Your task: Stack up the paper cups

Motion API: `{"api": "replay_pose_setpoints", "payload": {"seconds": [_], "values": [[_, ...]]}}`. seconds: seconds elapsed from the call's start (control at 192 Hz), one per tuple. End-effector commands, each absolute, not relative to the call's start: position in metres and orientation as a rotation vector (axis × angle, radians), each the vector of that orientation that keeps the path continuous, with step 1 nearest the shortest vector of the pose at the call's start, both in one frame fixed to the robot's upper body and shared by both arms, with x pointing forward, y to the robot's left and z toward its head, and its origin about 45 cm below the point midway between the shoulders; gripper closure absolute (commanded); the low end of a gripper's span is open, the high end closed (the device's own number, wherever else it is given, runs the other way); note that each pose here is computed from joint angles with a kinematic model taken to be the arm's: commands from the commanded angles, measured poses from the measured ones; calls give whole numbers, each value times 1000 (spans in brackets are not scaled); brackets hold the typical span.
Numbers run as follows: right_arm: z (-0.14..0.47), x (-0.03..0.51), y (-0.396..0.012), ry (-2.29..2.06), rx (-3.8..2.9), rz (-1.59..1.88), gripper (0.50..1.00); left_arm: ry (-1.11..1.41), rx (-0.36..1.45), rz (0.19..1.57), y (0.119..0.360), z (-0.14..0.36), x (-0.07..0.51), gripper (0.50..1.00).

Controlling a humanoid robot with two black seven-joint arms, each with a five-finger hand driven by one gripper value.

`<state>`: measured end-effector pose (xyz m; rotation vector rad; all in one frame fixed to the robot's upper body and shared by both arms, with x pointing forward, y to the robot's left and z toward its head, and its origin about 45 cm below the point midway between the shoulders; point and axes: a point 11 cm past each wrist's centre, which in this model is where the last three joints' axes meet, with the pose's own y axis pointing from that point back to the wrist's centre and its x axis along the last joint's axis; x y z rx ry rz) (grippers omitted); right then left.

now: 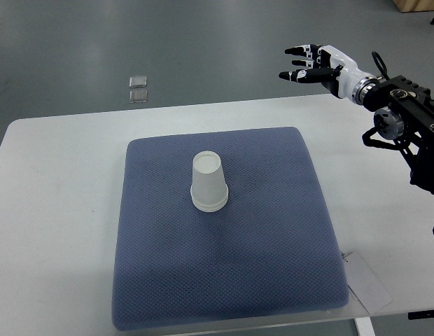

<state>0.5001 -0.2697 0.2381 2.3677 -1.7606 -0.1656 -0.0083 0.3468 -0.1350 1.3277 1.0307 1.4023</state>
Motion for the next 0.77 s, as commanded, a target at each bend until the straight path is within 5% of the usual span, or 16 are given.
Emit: {"api": "replay_pose_setpoints", "payload": {"seconds": [0.0, 0.761], "values": [[225, 497, -268, -1793, 2366, -254, 601, 1031, 1328, 1402, 347, -135, -8, 500], [200, 490, -264, -2070, 2262, -501, 599, 1031, 1328, 1402, 347, -135, -8, 500]]}}
